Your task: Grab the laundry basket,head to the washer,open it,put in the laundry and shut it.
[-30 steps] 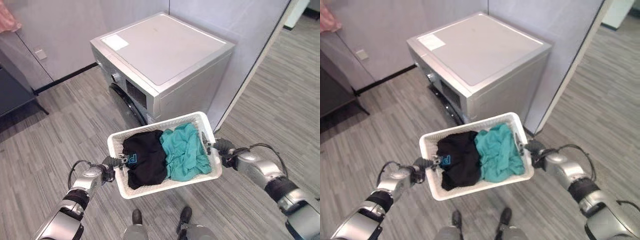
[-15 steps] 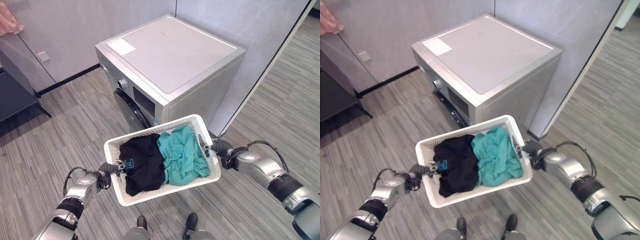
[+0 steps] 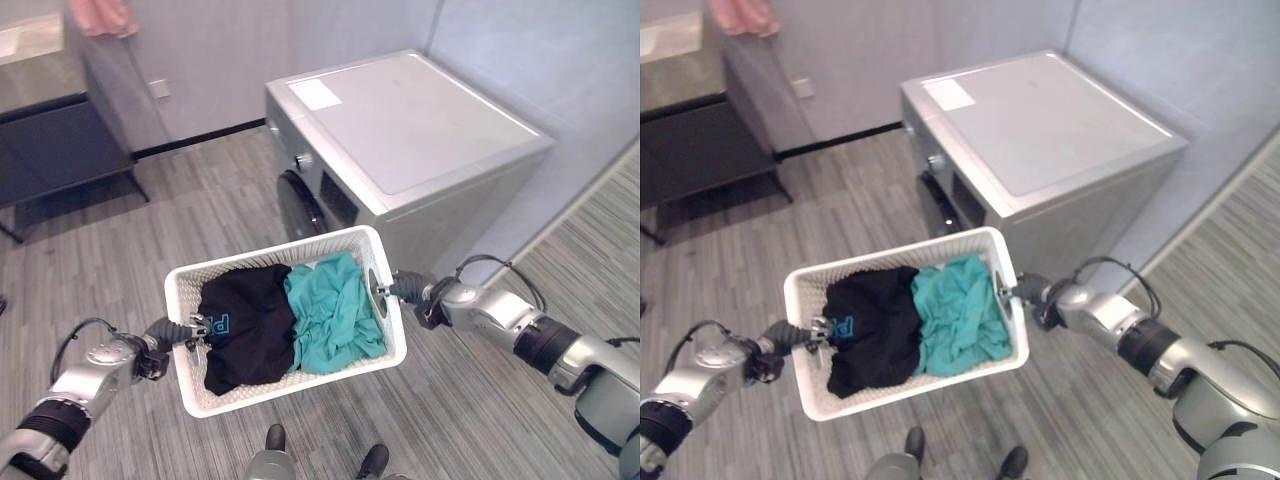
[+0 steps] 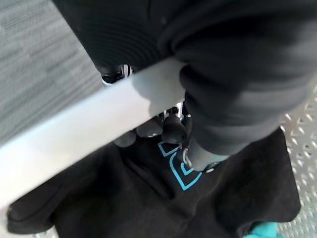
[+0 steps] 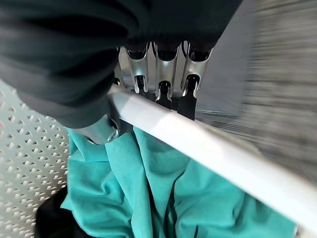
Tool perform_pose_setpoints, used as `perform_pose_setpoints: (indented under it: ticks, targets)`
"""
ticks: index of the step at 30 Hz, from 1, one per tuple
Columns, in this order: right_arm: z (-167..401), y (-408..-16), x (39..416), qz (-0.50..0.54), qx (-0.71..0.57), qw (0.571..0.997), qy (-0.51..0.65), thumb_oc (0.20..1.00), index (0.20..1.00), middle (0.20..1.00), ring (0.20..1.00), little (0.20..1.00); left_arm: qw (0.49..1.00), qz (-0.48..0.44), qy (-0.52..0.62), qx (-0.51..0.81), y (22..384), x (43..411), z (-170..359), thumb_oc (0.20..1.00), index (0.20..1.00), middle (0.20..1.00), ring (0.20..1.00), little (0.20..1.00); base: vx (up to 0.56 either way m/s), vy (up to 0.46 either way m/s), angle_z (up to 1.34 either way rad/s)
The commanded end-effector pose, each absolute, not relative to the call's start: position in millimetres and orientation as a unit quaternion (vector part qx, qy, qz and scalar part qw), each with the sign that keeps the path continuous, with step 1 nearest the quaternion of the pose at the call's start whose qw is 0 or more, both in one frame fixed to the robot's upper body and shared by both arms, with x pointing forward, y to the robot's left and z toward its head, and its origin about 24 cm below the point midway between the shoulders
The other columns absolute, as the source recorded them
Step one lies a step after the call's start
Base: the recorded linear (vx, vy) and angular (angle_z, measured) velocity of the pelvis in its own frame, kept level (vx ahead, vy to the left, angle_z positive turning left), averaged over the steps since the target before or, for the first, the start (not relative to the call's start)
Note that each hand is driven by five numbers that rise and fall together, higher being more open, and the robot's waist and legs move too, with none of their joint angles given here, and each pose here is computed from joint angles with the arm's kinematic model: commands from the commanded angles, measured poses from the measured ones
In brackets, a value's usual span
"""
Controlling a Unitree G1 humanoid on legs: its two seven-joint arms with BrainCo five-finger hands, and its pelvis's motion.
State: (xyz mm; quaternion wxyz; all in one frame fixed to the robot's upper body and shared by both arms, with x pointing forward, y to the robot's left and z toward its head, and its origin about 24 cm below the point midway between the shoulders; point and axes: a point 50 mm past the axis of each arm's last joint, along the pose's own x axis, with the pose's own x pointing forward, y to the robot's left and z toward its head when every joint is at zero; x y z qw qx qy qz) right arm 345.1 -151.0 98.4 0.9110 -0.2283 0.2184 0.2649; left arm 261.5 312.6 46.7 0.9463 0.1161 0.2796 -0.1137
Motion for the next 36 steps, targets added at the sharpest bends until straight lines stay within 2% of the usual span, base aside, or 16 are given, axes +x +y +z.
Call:
perform_pose_setpoints:
  ticks: [1,9,11,17,25,36]
  targets:
    - [177,-50,323,0.561,-0.22,0.796,0.056,0.2,0.2,0.2,0.2,0.2,0.912,-0.071,0.255,0.313,358,265,106,0.2,0.2,0.2,0.2,0.2,0.08,-0.067,0.42]
    - [215,-60,359,0.464,-0.215,0.859,0.001,0.2,0.2,0.2,0.2,0.2,0.923,-0.049,0.2,0.326,360,279,150,0.2,0.2,0.2,0.2,0.2,0.03,-0.014,0.31]
    - [237,-74,373,0.413,-0.212,0.886,-0.019,0.2,0.2,0.2,0.2,0.2,0.937,-0.031,0.158,0.309,355,296,170,0.2,0.2,0.2,0.2,0.2,0.06,0.0,0.03]
    - [288,-111,394,0.306,-0.212,0.927,-0.05,0.2,0.2,0.2,0.2,0.2,0.96,-0.002,0.083,0.266,338,335,208,0.2,0.2,0.2,0.2,0.2,0.06,0.024,-0.02]
    - [339,-147,405,0.201,-0.194,0.957,-0.076,0.2,0.2,0.2,0.2,0.2,0.97,0.003,0.005,0.244,304,373,261,0.2,0.2,0.2,0.2,0.2,0.09,0.074,-0.23]
    - [345,-175,410,0.133,-0.159,0.976,-0.062,0.2,0.2,0.2,0.2,0.2,0.98,-0.006,-0.037,0.195,266,398,280,0.2,0.2,0.2,0.2,0.2,0.11,0.156,-0.05]
